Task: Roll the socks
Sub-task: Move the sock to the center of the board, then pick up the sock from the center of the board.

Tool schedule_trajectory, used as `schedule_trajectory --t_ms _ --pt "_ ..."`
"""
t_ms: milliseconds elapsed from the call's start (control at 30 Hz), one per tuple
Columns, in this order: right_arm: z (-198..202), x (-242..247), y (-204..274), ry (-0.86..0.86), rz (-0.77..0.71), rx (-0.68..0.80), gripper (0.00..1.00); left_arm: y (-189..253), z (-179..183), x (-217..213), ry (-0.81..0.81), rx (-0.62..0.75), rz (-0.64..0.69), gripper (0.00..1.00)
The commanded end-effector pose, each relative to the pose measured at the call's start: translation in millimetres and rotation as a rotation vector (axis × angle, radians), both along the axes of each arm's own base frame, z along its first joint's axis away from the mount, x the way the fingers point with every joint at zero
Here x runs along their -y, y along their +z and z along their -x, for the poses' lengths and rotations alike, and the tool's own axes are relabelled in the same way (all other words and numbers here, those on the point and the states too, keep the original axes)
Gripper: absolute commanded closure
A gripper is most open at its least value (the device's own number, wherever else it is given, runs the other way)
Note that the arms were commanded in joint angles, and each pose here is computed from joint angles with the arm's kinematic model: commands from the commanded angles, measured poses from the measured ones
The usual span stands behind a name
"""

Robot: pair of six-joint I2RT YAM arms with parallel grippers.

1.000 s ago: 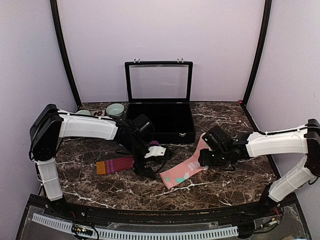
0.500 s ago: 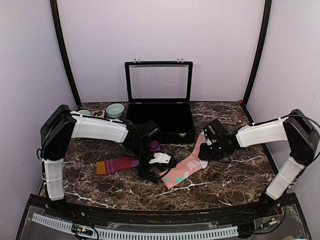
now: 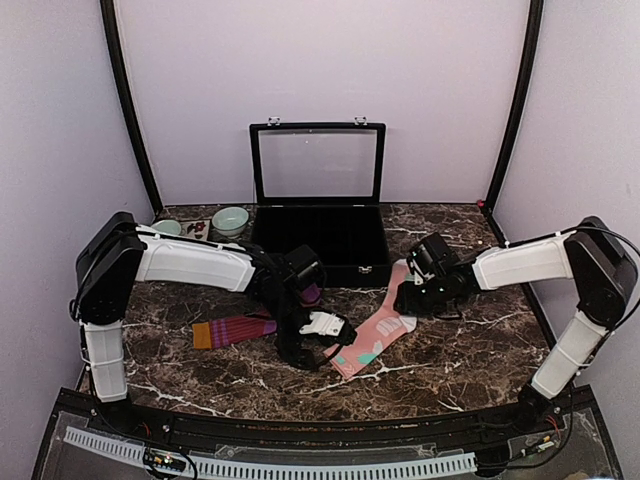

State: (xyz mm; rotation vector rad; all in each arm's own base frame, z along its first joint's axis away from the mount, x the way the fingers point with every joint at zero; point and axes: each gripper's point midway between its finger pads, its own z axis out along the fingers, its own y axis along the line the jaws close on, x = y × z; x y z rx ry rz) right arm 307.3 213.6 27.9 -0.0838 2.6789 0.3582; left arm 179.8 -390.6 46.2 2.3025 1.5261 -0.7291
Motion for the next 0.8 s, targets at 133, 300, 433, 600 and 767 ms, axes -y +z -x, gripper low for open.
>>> schedule_trajectory --t_ms 133,300,433,600,767 --pt "23 -35 87 0.176 -0.042 0.26 0.28 15 2 -23 -0.039 0.075 -0.054 0.32" --pt "85 -73 88 0.299 0.138 0.377 0.3 25 2 -52 0.022 0.009 -0.08 0.32" --pt "142 -112 68 0.427 0.154 0.376 0.29 36 -29 -78 0.207 -0.135 -0.04 0.32" --pt "180 -148 41 0.555 0.211 0.375 0.3 41 -56 -107 0.4 -0.208 0.027 0.32" --pt "179 -164 29 0.596 0.213 0.392 0.34 48 -44 -124 0.419 -0.154 0.042 0.32"
